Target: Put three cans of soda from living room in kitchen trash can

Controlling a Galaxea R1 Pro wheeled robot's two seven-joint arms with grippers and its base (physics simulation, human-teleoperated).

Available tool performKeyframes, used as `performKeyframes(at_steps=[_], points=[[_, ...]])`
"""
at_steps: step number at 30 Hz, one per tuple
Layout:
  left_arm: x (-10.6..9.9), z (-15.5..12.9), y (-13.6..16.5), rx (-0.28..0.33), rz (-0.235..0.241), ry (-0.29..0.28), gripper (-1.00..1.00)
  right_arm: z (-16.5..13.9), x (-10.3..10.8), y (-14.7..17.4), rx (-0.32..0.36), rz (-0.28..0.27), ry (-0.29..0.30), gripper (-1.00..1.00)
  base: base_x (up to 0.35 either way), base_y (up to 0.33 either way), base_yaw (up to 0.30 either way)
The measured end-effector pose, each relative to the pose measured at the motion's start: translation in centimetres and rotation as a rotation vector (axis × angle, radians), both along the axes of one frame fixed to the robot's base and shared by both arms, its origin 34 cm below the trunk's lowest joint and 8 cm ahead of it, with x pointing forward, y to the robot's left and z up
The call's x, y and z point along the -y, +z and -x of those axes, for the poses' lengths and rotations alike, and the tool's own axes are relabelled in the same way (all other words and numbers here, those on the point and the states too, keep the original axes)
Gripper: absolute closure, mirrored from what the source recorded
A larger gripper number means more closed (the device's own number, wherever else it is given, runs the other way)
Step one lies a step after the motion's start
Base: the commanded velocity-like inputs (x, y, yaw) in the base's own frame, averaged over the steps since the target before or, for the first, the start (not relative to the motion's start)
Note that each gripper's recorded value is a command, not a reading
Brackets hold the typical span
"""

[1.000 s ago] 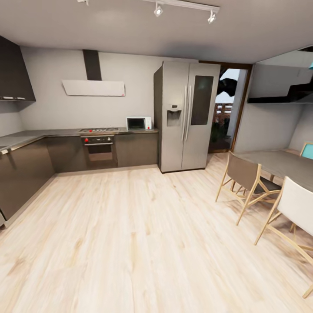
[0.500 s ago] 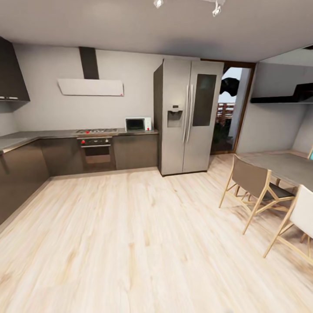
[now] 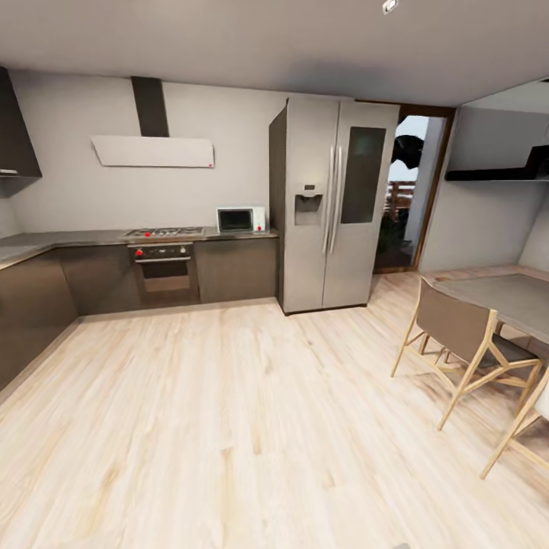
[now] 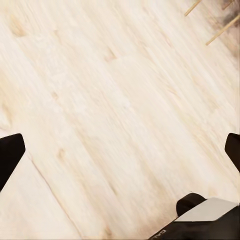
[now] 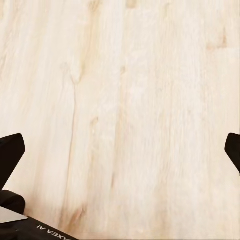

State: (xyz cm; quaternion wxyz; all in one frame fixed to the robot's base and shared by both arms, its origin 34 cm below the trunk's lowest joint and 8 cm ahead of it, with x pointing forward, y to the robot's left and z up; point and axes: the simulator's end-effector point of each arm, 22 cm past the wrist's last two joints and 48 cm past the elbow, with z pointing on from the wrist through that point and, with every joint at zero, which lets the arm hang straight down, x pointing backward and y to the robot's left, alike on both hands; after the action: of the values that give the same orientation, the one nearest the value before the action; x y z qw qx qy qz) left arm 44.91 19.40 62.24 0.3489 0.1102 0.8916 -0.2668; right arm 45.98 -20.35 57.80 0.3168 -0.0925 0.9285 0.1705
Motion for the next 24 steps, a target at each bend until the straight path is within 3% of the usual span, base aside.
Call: performKeyframes(at_steps=[24], points=[[0.25, 0.12, 0.12, 0.000, 0.010, -0.009, -1.00, 0.00, -0.01, 0.01, 0.000, 0.000, 0.000, -1.00, 0.348, 0.000, 0.000]])
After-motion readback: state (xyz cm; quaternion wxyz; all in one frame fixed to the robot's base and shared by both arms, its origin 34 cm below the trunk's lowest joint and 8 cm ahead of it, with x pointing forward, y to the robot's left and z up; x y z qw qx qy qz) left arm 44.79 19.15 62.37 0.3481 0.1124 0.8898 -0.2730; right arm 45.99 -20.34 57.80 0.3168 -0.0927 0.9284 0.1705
